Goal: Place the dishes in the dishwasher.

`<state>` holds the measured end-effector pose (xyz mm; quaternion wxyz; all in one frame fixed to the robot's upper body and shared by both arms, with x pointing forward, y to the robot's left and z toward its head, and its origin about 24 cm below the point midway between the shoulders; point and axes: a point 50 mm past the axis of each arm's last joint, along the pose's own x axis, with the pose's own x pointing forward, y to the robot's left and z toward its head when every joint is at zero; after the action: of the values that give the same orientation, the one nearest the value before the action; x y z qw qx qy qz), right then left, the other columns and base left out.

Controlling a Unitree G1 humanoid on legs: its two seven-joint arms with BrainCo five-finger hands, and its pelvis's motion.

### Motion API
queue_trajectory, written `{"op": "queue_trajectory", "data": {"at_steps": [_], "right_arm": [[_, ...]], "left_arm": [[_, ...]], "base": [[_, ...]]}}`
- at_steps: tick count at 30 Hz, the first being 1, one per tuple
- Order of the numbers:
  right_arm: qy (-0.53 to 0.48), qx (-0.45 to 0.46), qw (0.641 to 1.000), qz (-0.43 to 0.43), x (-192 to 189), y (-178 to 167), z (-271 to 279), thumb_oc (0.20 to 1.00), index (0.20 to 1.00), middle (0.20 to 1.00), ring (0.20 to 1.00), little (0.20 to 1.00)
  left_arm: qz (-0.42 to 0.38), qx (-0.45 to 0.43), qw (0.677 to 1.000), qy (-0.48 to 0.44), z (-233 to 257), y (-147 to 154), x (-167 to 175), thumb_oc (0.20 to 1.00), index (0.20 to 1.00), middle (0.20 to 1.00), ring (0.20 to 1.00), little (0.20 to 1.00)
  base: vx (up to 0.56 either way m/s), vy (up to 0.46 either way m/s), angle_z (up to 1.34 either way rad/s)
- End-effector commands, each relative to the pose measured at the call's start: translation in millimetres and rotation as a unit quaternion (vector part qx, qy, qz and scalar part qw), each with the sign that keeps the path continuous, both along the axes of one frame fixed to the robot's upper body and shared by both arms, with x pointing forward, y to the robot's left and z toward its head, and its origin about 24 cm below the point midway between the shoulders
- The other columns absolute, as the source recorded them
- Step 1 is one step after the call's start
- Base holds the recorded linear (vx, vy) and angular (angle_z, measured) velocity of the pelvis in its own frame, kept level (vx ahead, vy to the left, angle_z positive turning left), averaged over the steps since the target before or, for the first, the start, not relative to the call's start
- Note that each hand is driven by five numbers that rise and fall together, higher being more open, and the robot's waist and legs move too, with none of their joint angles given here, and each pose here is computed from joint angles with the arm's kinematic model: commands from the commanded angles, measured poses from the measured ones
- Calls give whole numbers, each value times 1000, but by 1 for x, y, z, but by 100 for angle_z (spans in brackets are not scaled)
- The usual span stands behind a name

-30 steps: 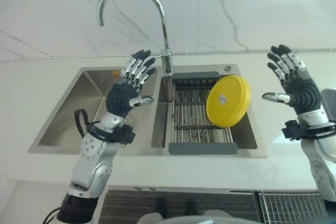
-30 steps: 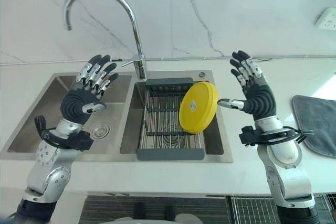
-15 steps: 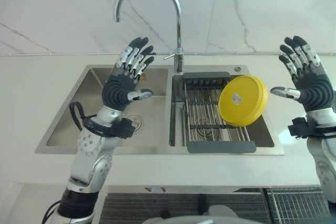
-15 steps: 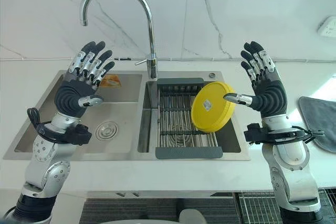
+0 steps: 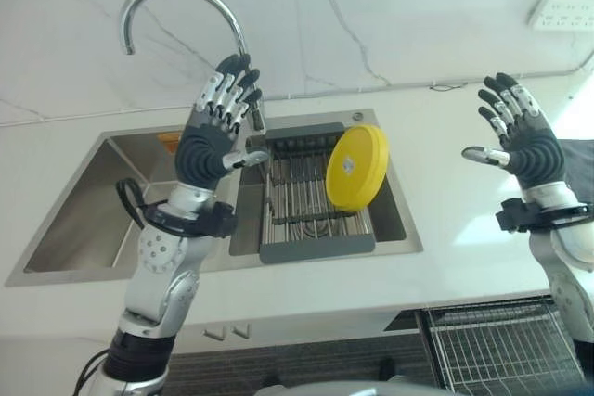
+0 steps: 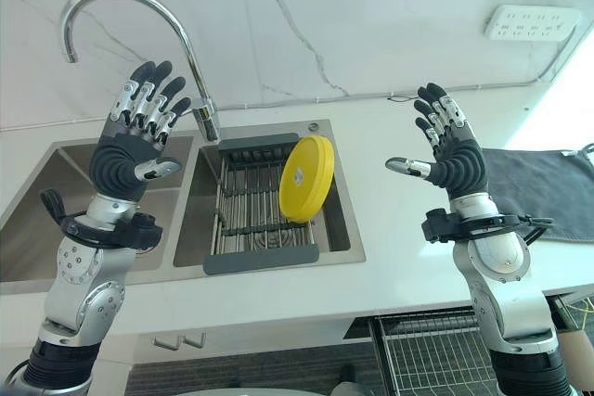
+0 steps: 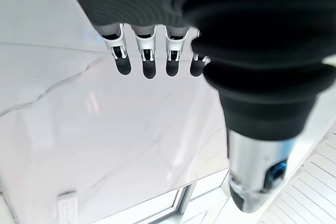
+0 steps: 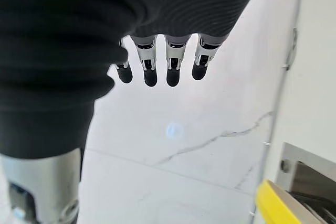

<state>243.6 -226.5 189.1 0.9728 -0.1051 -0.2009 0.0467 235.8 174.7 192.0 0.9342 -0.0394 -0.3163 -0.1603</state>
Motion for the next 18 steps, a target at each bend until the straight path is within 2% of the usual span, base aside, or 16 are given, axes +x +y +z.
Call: {"op": "queue_trajectory", "data": {"at_steps": [1, 9, 18], "right_arm": [[-43, 40, 998, 25, -1, 9, 18, 1000, 1000, 1000, 1000, 1000], [56, 91, 994, 22, 13, 7, -12, 1000, 1000, 1000, 1000, 1000], [114, 133, 984, 17, 34, 9, -29, 1000, 1000, 1000, 1000, 1000]], "left_arm": [[17, 27, 998, -51, 18, 8, -5, 1000, 1000, 1000, 1000, 1000], [24, 36, 998, -54, 19, 9, -3, 1000, 1000, 1000, 1000, 1000], [24, 49, 997, -53, 20, 6, 3, 1000, 1000, 1000, 1000, 1000]], "base": [[0, 0, 0], [-7, -17, 4], [-5, -6, 4]]}}
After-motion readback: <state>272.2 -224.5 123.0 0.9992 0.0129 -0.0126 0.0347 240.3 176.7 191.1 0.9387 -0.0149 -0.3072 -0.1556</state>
